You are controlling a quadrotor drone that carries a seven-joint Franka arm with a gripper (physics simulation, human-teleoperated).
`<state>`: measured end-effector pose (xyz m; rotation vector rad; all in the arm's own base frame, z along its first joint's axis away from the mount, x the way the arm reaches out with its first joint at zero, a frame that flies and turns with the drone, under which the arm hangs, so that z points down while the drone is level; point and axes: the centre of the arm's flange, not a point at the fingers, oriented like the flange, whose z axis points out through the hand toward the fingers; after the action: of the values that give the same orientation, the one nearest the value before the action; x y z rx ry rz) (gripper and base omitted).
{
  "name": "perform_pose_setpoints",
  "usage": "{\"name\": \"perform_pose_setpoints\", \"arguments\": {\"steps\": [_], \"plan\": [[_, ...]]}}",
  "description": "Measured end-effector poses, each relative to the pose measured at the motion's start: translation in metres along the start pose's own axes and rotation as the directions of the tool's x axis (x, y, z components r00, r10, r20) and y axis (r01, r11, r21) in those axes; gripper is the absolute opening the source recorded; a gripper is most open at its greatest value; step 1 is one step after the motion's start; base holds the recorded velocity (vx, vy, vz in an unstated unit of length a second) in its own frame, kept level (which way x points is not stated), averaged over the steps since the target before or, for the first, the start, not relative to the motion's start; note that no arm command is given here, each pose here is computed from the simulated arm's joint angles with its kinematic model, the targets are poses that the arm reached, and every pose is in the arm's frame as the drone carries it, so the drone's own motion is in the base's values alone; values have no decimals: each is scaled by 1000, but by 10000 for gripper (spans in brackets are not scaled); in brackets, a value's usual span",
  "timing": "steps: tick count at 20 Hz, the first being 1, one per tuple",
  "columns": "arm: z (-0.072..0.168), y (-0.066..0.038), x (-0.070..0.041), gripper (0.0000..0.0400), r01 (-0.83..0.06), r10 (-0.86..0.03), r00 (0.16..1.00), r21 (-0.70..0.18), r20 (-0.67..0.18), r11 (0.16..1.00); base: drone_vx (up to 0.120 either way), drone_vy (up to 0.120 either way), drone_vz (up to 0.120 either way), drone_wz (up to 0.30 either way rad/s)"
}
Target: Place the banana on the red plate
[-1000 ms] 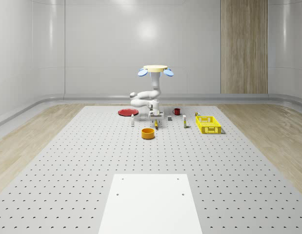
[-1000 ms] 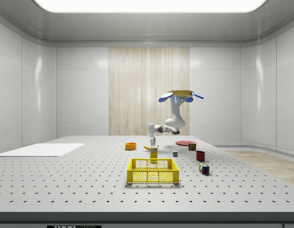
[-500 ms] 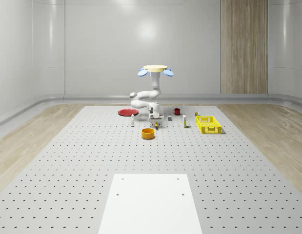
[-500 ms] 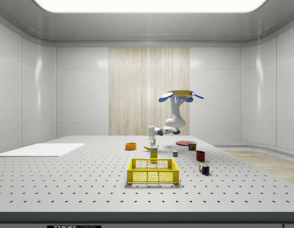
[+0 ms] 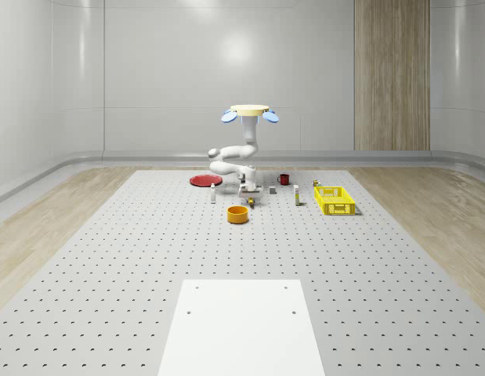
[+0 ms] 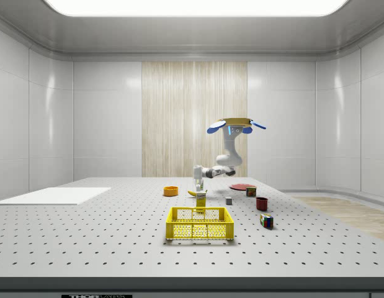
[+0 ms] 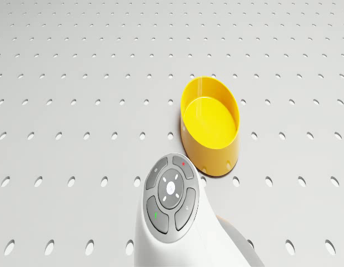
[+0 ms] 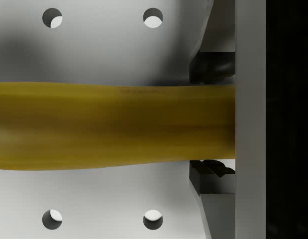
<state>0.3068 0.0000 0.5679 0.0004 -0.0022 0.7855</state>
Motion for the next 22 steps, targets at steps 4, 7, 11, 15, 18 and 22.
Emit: {"name": "perform_pose_setpoints", "arguments": {"steps": [4, 7, 11, 15, 18, 22], "plan": [[1, 0, 0, 197, -11, 11, 1000, -2, -3, 1000, 0, 0, 0, 0], [1, 0, 0, 198, -12, 11, 1000, -2, -5, 1000, 0, 0, 0, 0], [-6, 0, 0, 198, -16, 16, 1000, -3, -6, 1000, 0, 0, 0, 0], [-21, 0, 0, 198, -20, 20, 1000, -3, -7, 1000, 0, 0, 0, 0], [-35, 0, 0, 200, -30, 30, 1000, -3, -7, 1000, 0, 0, 0, 0], [-52, 0, 0, 200, -45, 45, 999, -3, -7, 999, 0, 0, 90, 0]]}}
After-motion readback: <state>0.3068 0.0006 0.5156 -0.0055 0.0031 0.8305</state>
